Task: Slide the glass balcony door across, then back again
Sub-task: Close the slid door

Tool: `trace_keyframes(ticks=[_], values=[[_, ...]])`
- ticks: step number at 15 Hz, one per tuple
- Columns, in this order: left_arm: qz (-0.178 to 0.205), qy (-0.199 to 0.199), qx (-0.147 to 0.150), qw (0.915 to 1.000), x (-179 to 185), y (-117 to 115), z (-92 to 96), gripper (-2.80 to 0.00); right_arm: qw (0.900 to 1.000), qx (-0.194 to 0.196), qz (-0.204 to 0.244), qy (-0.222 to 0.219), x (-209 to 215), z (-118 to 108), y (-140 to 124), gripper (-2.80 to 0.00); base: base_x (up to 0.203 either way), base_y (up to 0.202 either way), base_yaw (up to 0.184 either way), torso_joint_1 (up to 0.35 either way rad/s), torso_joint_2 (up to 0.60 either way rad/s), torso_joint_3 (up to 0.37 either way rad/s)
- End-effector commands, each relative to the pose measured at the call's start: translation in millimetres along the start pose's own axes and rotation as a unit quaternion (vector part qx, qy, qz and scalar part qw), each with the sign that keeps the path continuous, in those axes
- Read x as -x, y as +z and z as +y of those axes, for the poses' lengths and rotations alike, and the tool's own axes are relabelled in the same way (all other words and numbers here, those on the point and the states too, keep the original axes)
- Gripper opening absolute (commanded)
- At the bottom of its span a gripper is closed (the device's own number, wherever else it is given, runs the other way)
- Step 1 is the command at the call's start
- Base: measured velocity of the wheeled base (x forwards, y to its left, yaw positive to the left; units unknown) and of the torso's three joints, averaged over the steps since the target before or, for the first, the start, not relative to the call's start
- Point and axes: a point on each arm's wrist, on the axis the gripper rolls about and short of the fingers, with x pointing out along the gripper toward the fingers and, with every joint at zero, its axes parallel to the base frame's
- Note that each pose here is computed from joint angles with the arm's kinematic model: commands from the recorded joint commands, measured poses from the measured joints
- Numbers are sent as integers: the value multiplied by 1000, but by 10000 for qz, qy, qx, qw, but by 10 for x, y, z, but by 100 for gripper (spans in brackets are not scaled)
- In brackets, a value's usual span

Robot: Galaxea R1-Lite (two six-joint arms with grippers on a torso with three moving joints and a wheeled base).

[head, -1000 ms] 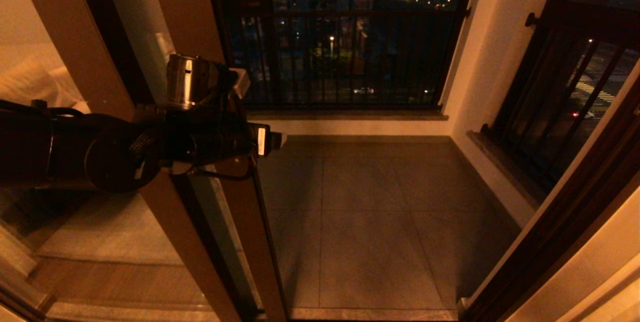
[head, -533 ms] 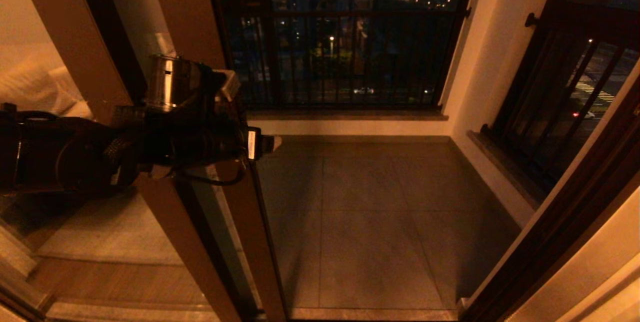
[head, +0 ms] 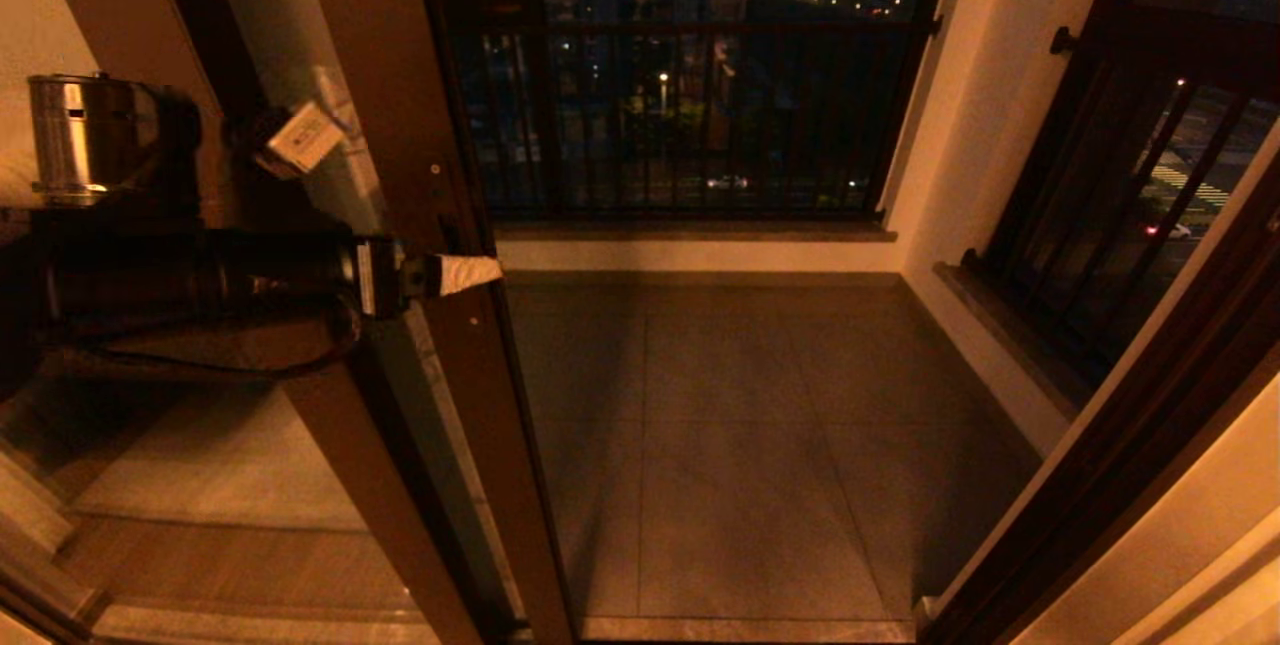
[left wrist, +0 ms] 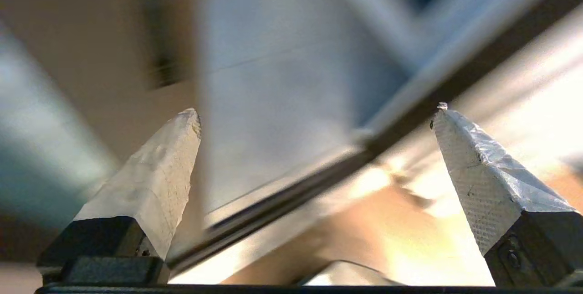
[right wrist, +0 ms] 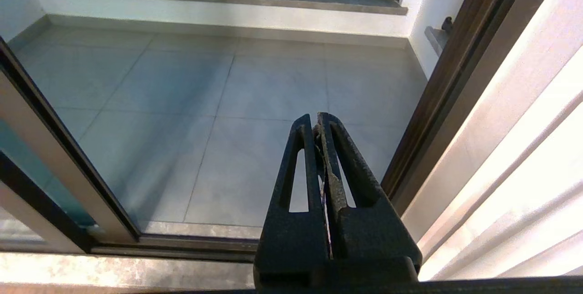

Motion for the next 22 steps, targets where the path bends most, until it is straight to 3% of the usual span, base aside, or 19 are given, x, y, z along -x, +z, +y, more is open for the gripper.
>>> trace_keyframes(ticks=[1,7,22], values=[[-190,-447,-119,9988,31,29,38,0,10000,3,11,6,-2,1,-9,-280,0,0,0,0,0,0],[-334,796,-472,9951,-458,-125,250,0,10000,3,11,6,-2,1,-9,-280,0,0,0,0,0,0],[-216,727,-443,9961,-627,-80,273,0,10000,3,11,6,-2,1,-9,-280,0,0,0,0,0,0]])
